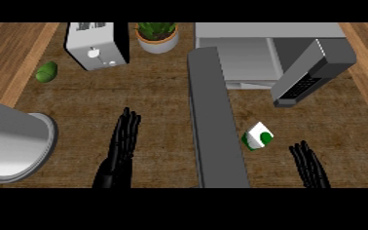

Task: Pick up the milk, place it into the microwave and close the microwave

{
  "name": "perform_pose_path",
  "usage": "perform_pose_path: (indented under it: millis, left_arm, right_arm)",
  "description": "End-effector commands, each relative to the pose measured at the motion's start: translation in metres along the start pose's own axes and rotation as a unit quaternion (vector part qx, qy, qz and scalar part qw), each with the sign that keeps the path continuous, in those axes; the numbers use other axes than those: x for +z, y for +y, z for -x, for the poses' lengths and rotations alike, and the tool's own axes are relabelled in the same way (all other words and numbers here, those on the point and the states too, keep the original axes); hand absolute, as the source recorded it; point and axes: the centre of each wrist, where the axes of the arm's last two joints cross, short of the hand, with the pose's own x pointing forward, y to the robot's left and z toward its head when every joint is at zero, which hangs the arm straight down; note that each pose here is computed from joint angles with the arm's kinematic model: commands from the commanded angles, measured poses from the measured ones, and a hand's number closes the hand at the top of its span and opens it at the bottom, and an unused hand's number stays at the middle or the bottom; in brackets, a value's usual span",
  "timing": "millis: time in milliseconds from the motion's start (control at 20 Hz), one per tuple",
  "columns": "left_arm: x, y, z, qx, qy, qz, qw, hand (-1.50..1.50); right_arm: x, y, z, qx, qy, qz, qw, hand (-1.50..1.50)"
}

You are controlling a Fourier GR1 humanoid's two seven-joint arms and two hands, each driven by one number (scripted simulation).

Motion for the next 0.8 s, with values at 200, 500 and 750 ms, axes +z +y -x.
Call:
perform_pose_path:
  millis: [200,500,750]
  left_arm:
    - [-0.001,0.011,0.006,0.019,0.019,0.014,0.9995,-1.5]
    - [0.022,0.014,-0.003,0.017,0.013,0.009,0.9997,-1.5]
    - [0.034,0.024,-0.015,0.032,0.025,0.007,0.9992,-1.5]
  right_arm:
    - [-0.017,0.002,0.046,0.01,0.011,0.008,1.0,-1.5]
    - [-0.03,-0.01,0.087,0.023,0.019,0.027,0.999,-1.5]
    - [-0.042,-0.017,0.106,0.052,0.012,0.039,0.998,-1.5]
